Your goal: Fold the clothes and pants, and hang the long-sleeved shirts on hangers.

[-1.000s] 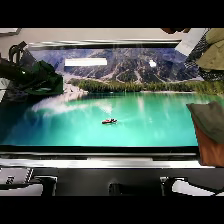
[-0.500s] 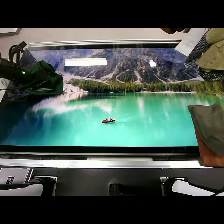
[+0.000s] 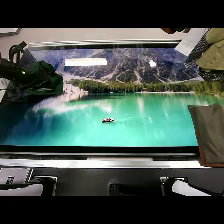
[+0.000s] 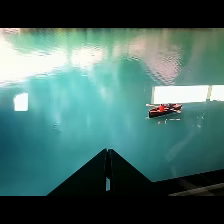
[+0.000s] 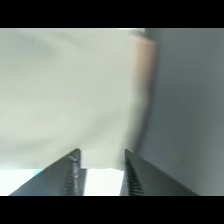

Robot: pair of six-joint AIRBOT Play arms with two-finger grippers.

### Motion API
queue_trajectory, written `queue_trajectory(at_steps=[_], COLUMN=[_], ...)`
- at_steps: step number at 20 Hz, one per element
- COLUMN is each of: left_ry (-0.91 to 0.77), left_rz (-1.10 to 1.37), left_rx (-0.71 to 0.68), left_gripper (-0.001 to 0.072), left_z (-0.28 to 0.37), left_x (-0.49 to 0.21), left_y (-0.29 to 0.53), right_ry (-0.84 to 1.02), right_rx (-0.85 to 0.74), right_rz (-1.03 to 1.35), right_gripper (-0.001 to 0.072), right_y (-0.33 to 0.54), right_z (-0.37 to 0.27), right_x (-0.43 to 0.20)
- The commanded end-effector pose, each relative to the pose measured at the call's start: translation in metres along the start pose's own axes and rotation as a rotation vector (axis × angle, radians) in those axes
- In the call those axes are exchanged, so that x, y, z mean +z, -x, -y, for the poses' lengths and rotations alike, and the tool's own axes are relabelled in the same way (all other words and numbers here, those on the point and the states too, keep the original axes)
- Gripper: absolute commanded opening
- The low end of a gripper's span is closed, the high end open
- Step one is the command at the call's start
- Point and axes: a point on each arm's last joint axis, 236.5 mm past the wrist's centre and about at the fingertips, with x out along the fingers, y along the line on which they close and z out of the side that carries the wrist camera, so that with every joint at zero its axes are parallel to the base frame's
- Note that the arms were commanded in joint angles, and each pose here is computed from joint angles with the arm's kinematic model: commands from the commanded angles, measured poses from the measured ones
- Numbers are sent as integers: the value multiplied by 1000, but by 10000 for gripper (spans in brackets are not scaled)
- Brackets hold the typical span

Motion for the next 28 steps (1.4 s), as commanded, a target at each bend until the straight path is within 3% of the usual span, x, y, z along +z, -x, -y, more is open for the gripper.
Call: queue_trajectory(at_steps=[1, 3, 6, 11, 15, 28], left_ry=[-19, -26, -74, -86, -70, -72], left_rz=[5, 16, 57, 68, -15, -18], left_rx=[14, 58, 120, 124, 126, 126], left_gripper=[15, 15, 15, 16, 16, 17], left_z=[-4, -14, -26, -30, -34, -34], left_x=[1, 2, 2, -18, -38, -39], left_y=[1, 5, 15, 12, 6, 5], right_ry=[242, 494, 815, 1111, 1193, 1204], right_rx=[486, 603, 667, 770, 814, 778], right_rz=[208, 242, 252, 268, 293, 276], right_gripper=[266, 179, 135, 89, 72, 72], right_y=[77, 115, 152, 195, 209, 202], right_z=[-123, -177, -223, -249, -252, -246], right_x=[4, -46, -144, -280, -315, -314])
